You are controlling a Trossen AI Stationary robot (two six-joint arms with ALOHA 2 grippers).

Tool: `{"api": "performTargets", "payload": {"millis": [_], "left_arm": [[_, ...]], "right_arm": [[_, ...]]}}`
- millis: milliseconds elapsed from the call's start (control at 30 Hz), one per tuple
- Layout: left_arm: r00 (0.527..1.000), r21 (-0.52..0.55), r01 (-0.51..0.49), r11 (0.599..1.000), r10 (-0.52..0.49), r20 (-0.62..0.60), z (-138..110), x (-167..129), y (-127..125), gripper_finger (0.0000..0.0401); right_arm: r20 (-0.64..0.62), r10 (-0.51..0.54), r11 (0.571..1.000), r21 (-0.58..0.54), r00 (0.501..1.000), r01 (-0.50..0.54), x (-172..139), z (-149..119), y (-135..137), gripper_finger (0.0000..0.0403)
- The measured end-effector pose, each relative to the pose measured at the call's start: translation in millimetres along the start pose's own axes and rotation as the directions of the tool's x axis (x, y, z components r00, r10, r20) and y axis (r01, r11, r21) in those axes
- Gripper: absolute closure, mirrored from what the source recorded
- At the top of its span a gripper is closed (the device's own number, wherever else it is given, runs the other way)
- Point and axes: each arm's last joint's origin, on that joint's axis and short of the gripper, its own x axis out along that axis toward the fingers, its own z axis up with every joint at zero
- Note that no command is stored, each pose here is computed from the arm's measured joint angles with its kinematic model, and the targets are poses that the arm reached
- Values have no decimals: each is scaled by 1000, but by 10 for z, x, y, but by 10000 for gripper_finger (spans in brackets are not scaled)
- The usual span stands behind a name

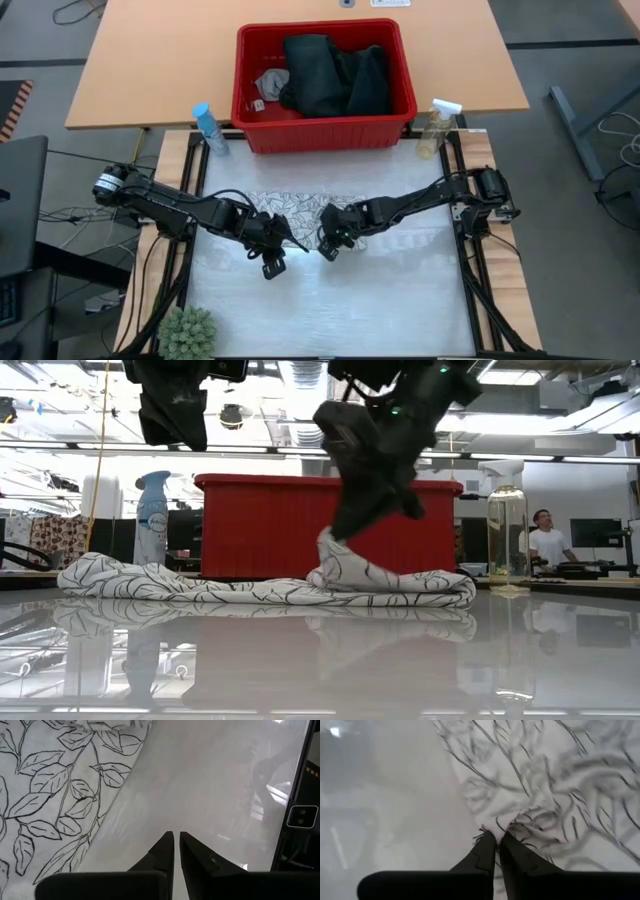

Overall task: Fold laundry
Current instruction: Fold the white-patterned shirt

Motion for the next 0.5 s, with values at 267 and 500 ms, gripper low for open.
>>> {"api": "performTargets", "payload": {"millis": [267, 500], "left_arm": [[1000, -1, 2, 1000, -2, 3, 2, 0, -2, 383], [1000, -17, -15, 1000, 16, 17, 7, 0, 3, 383]], "right_arm": [[8, 111, 992, -61, 994, -111, 3, 93, 5, 341], [5, 83, 995, -48, 997, -83, 8, 134, -78, 274]]}}
